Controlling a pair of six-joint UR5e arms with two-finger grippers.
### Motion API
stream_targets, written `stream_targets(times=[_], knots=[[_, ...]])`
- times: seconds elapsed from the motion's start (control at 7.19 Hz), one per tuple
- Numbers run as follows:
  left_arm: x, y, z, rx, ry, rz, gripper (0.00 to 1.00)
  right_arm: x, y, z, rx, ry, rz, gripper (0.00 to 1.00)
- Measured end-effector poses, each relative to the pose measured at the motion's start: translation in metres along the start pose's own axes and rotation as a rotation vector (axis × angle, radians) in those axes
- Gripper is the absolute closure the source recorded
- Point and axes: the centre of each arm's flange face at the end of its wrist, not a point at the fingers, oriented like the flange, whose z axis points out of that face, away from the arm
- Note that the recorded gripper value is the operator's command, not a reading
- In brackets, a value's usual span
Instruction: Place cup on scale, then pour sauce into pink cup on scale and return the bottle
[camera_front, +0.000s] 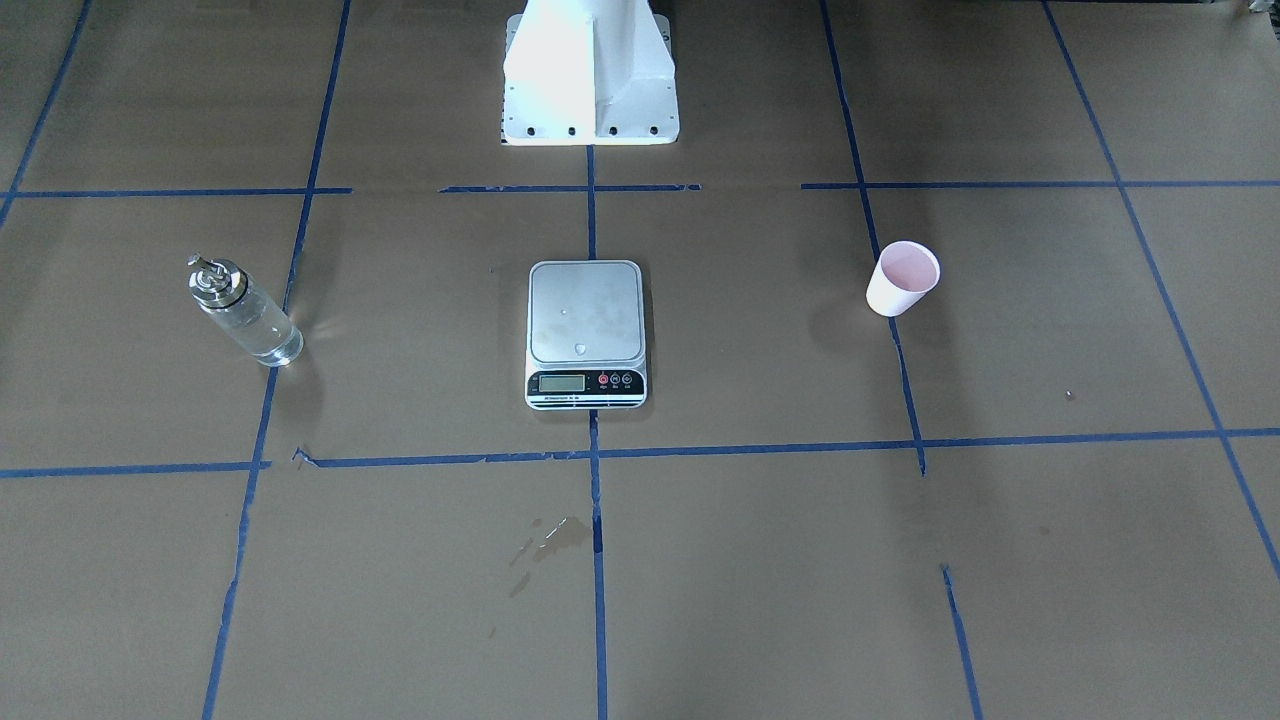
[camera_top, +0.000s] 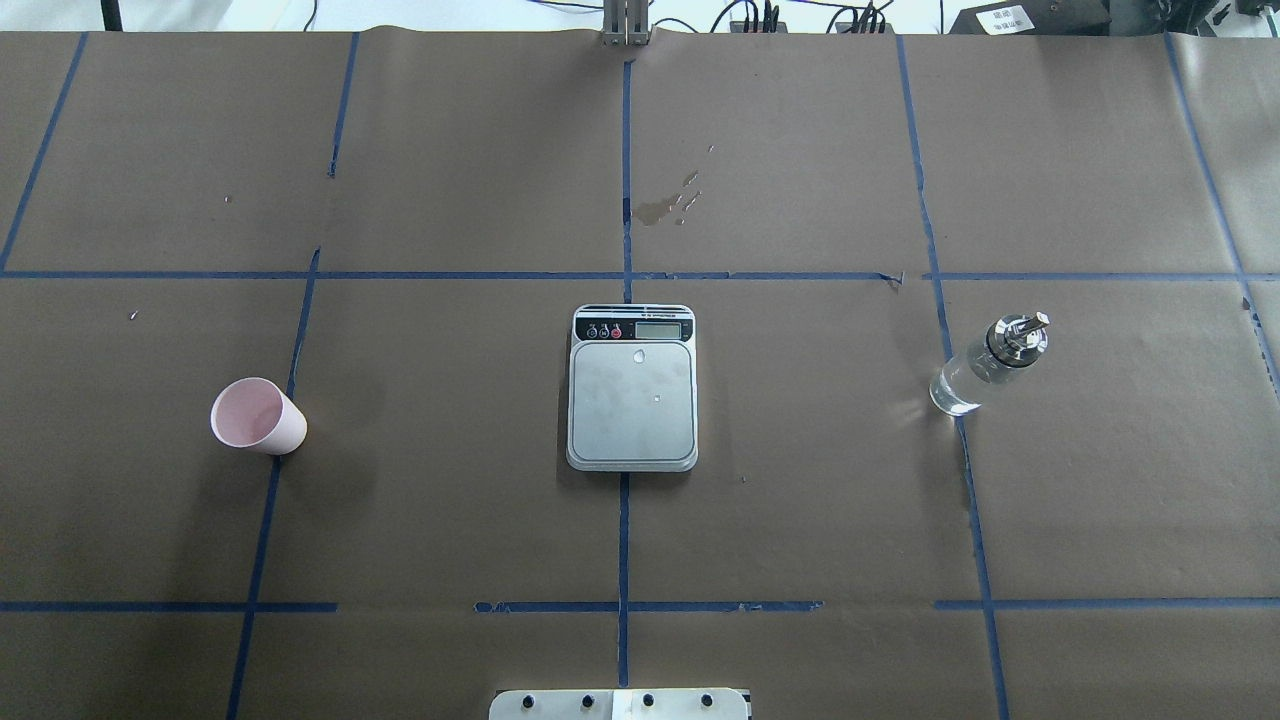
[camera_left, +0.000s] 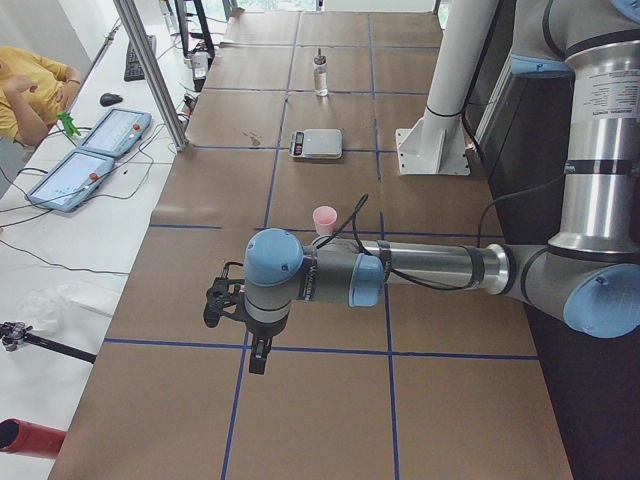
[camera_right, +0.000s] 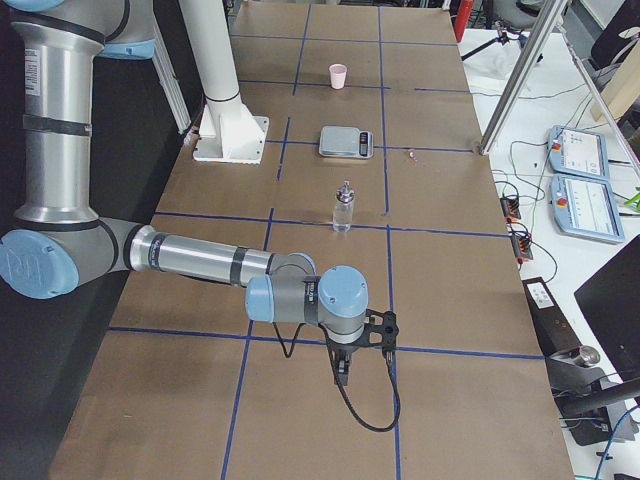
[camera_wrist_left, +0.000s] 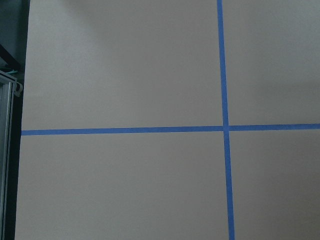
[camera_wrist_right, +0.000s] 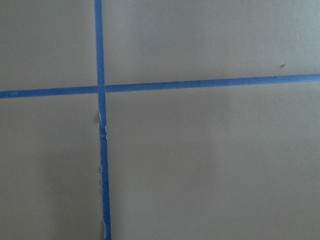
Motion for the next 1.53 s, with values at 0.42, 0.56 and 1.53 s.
stream_targets(times=[0.42, 0.56, 1.53], knots=[[0.028, -0.012, 0.014, 0.042, 0.024, 0.119, 0.00, -0.014, -0.015, -0.009, 0.084, -0.006, -0.078, 0.00], [0.039, -0.018, 0.011, 0.093, 0.033, 0.180, 0.00, -0.024, -0.028, -0.015, 0.108, -0.008, -0.108, 0.00], [0.087, -0.027, 0.004, 0.376, 0.175, 0.521, 0.00, -0.066, -0.050, -0.034, 0.183, -0.138, -0.220, 0.00]])
